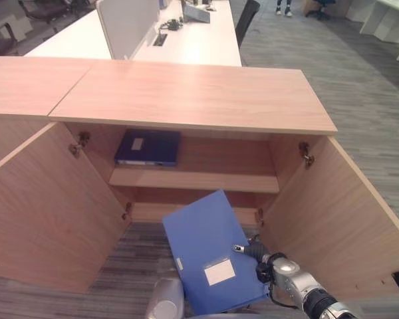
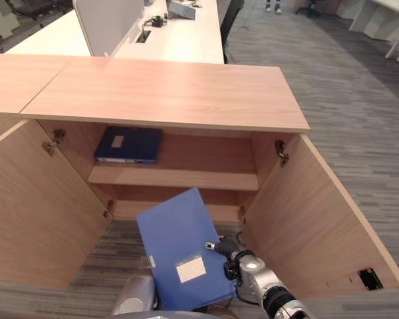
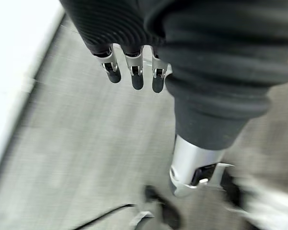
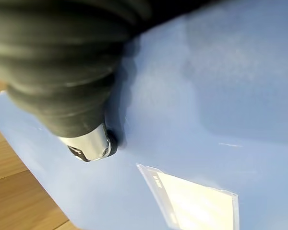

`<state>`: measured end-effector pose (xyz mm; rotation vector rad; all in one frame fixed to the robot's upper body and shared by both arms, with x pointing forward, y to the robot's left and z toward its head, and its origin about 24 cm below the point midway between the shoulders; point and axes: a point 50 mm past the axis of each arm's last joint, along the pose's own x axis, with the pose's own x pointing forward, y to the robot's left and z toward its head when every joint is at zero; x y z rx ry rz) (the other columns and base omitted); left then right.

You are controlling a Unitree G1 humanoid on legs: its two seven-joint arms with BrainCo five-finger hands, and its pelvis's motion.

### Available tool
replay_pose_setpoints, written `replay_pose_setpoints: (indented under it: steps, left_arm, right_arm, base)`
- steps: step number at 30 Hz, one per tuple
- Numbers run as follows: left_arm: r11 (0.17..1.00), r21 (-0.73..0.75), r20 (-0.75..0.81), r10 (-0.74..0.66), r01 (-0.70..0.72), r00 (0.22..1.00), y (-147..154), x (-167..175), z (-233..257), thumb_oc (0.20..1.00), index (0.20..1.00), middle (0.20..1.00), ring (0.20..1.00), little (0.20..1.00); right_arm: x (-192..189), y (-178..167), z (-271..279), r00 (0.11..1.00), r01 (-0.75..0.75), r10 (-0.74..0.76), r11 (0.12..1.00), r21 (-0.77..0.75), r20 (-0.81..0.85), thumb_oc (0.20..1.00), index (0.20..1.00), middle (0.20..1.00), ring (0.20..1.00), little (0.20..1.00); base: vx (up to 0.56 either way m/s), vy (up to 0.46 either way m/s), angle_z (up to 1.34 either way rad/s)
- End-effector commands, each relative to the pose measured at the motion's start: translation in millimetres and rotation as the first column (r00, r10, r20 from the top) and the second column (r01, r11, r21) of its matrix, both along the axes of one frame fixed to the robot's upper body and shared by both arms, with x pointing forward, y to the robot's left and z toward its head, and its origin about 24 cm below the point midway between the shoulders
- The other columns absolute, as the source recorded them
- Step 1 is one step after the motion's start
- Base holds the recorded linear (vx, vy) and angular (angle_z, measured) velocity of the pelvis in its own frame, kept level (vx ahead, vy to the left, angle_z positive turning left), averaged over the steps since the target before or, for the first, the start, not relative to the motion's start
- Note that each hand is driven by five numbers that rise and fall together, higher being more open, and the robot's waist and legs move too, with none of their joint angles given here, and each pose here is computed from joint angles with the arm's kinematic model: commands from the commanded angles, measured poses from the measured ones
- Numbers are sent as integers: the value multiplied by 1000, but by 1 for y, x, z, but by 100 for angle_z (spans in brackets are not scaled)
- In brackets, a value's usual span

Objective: Put the empty folder in the office cabinet

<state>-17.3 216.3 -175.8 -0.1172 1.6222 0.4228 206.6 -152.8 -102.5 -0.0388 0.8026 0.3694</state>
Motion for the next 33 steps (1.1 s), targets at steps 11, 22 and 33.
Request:
replay_pose_setpoints:
  steps: [11, 22, 33]
  left_arm:
    - [959, 66, 119, -282, 275, 952, 13, 35, 2, 1000, 1000, 1000, 1000, 1000]
    - [925, 75, 107, -380, 373, 919, 8, 36, 1, 1000, 1000, 1000, 1000, 1000]
    - [903, 74, 49, -428, 424, 902, 24, 19, 4, 1000, 1000, 1000, 1000, 1000]
  right_arm:
    - [18, 36, 26, 988, -6, -25, 981, 196, 154, 200, 200, 200, 200, 200]
    - [40, 53, 58, 954, -4, -92, 948, 318, 286, 200, 200, 200, 200, 200]
    - [73, 32, 116, 837, 32, -252, 909, 416, 485, 200, 200, 200, 200, 200]
  base:
    - [224, 149, -22]
    - [204, 223, -14]
    - [78, 36, -15]
